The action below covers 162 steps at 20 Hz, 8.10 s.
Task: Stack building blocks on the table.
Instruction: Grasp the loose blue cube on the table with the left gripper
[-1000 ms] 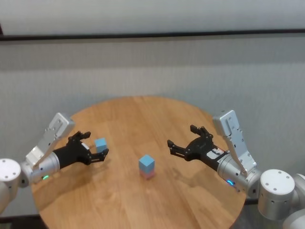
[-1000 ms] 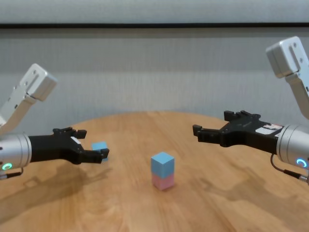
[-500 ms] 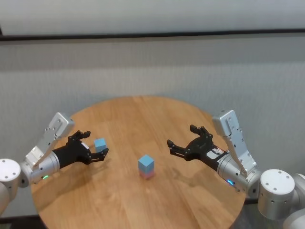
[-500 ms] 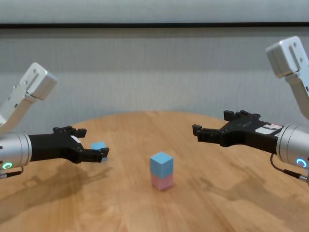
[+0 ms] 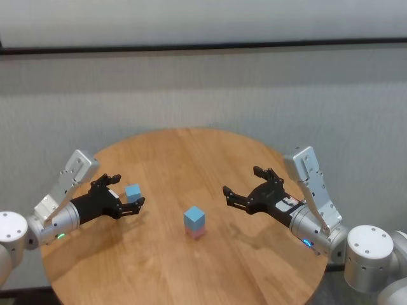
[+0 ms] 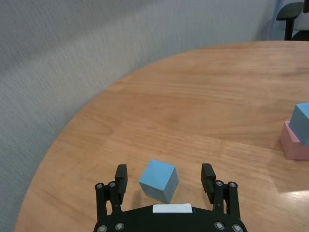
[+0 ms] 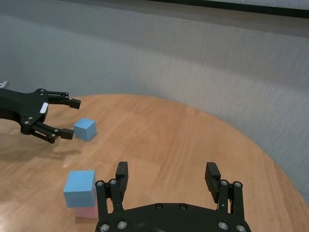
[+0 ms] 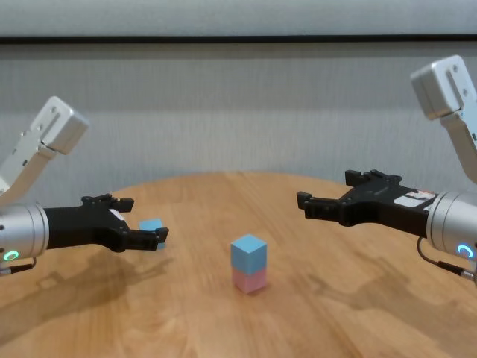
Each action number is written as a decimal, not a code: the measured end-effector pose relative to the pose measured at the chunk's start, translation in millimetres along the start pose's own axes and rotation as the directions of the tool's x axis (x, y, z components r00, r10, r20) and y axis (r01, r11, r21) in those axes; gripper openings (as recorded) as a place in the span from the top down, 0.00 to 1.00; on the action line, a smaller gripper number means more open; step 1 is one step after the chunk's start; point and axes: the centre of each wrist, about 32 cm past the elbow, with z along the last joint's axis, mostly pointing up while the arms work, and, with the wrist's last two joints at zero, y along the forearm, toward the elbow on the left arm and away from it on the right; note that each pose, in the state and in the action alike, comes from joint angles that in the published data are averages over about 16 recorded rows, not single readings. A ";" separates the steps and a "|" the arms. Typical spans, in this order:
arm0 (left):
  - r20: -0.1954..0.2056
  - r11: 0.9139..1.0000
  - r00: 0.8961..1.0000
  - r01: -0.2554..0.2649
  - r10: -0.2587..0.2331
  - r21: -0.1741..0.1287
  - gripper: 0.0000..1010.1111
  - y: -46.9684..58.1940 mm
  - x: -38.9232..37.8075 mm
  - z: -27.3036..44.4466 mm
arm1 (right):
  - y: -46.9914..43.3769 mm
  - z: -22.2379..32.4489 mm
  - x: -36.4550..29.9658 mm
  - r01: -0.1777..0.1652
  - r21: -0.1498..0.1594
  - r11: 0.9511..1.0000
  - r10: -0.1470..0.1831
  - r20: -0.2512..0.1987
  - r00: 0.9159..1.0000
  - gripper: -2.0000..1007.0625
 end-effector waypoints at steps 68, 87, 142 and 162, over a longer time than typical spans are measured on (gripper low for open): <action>-0.129 0.989 0.984 -0.108 0.121 0.105 0.01 -7.5 -22.5 9.5 | 0.2 0.1 -0.3 0.000 0.002 1.000 0.000 -0.001 1.000 0.00; -0.163 0.988 0.977 -0.120 0.134 0.096 0.01 -13.5 -19.2 2.4 | 0.2 0.1 -0.3 0.000 0.002 1.000 0.000 -0.001 1.000 0.00; -0.177 0.985 0.974 -0.121 0.142 0.124 0.39 -25.9 -24.8 6.9 | 0.2 0.1 -0.3 0.000 0.001 1.000 0.000 -0.001 1.000 0.00; -0.177 0.985 0.974 -0.120 0.141 0.124 0.45 -25.9 -24.7 6.9 | 0.2 0.1 -0.3 0.000 0.001 1.000 0.000 -0.001 1.000 0.00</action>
